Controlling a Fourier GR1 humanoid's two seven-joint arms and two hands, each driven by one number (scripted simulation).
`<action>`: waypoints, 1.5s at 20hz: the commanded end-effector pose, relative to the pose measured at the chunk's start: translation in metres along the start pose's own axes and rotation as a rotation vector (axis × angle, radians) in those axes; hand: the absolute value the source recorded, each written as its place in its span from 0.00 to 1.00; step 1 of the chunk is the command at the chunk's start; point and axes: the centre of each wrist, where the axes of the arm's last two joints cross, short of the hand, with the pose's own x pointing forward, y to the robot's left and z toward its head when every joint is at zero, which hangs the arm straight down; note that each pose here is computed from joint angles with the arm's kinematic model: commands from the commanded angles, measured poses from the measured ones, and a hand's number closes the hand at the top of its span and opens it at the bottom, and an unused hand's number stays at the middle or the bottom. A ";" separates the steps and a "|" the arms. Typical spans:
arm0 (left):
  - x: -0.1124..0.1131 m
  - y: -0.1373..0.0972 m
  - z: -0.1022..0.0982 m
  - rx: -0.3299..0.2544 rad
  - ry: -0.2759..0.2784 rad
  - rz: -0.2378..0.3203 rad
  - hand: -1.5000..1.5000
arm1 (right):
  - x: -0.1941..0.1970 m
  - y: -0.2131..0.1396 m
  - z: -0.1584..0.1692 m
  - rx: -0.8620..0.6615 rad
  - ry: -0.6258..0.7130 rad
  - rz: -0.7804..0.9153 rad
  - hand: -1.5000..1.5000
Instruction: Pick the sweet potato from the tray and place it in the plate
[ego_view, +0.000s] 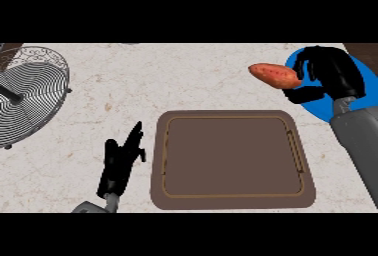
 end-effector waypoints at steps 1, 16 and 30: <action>0.013 0.062 -0.003 0.206 -0.080 -0.075 0.50 | 0.001 -0.043 -0.010 -0.197 0.058 -0.021 1.00; 0.027 0.078 -0.013 0.205 -0.105 -0.076 0.50 | -0.088 -0.061 -0.013 -0.199 0.307 0.002 1.00; 0.026 0.056 -0.007 0.170 -0.108 -0.064 0.50 | -0.156 -0.047 -0.008 0.179 0.427 -0.075 1.00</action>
